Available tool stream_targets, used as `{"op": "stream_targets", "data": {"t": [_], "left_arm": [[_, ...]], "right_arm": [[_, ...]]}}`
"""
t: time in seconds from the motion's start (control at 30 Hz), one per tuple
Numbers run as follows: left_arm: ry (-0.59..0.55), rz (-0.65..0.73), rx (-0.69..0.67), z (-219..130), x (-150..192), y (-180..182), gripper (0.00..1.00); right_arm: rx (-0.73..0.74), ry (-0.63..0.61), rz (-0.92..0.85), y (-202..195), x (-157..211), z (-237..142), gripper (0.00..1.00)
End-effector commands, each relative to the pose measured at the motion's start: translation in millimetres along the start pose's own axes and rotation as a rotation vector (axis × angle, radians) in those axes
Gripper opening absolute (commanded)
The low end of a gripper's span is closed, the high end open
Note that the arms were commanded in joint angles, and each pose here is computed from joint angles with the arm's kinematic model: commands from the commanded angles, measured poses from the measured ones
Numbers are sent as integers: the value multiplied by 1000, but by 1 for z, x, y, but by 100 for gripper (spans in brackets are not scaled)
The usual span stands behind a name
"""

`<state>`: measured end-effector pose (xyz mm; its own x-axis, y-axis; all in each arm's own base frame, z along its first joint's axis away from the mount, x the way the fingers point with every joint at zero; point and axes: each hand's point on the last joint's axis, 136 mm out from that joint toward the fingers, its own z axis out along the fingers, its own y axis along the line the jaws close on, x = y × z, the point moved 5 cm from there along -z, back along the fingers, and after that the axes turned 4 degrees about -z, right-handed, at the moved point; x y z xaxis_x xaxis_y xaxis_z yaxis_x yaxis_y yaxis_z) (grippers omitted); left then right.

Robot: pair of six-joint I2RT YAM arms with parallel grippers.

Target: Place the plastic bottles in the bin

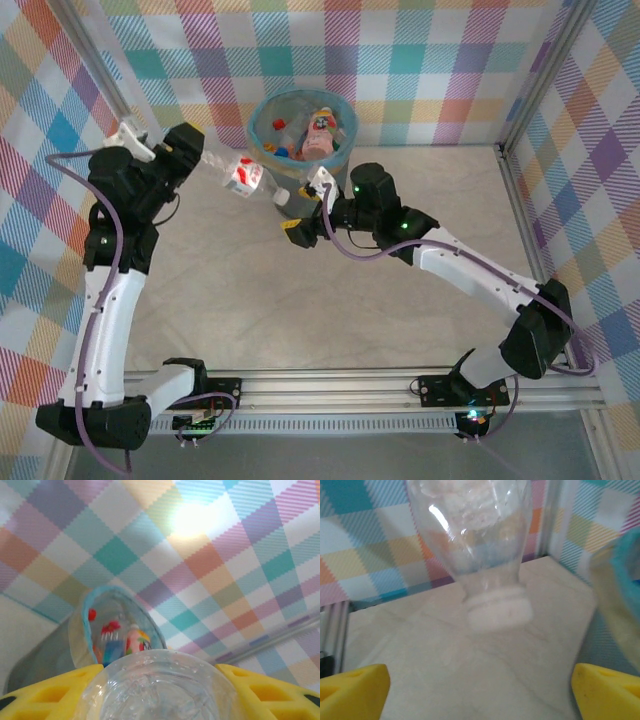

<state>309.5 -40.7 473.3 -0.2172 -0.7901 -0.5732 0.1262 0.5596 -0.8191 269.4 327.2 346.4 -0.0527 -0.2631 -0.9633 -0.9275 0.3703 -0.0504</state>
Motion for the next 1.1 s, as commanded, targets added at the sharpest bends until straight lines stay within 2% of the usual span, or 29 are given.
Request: {"op": "stream_targets", "data": {"t": [0.0,0.13,0.27,0.47,0.63,0.9,1.0,1.07], "left_arm": [[-159,87,29,11,-39,-24,52],[-220,142,65,53,-59,-35,51],[-274,293,92,98,-59,-51,51],[-271,573,133,175,-26,-78,57],[-318,799,103,215,5,-86,58],[-306,830,113,256,27,-65,61],[-265,805,92,261,34,-55,69],[-247,790,82,259,37,-50,81]], "right_arm": [[185,-75,-67,-16,-40,-33,97],[291,-51,-121,-25,-43,-48,98],[334,-38,-153,-31,-44,-58,99],[339,-21,-174,-33,-46,-64,98],[332,-13,-185,-31,-44,-68,97],[322,12,-172,-28,-35,-71,97],[323,22,-169,-28,-33,-71,97],[317,27,-167,-28,-31,-70,97]]}}
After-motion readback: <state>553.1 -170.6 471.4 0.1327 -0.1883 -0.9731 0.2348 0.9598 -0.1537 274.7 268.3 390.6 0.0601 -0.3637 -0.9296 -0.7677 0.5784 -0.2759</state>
